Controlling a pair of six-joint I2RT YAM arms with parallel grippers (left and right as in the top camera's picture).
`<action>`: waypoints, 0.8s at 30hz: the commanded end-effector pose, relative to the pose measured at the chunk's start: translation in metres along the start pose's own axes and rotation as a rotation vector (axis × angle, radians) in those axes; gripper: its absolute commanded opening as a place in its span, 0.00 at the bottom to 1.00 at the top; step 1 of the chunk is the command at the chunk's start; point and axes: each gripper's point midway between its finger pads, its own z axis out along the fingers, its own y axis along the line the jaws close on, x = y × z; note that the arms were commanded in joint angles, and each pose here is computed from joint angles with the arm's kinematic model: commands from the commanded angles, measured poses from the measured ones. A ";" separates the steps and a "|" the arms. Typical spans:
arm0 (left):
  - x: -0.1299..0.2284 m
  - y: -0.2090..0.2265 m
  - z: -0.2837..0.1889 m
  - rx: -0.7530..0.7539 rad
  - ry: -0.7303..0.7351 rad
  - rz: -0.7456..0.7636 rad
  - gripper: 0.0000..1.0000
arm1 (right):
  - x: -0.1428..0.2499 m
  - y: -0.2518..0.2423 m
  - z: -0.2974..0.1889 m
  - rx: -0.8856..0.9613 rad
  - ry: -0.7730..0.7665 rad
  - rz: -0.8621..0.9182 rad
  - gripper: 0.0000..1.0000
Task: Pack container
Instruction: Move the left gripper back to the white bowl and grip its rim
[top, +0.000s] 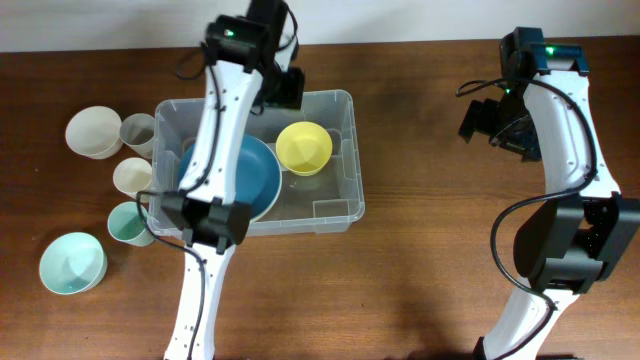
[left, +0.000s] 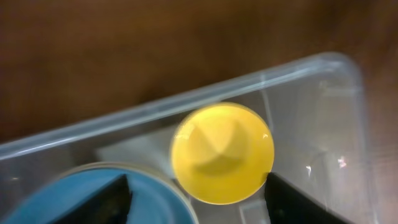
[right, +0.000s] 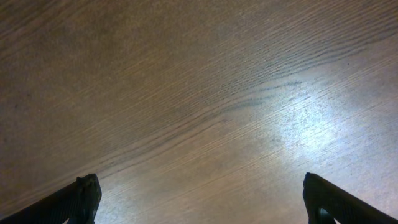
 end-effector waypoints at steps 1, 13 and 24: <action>-0.022 0.062 -0.114 -0.236 -0.270 -0.105 0.78 | -0.001 -0.001 -0.002 -0.001 -0.008 0.005 0.99; 0.035 0.277 -0.150 -0.337 -0.247 -0.666 0.93 | -0.001 -0.001 -0.002 -0.001 -0.008 0.005 0.99; 0.103 0.366 -0.070 -0.365 -0.012 -0.907 0.94 | -0.001 -0.001 -0.002 -0.001 -0.008 0.005 0.99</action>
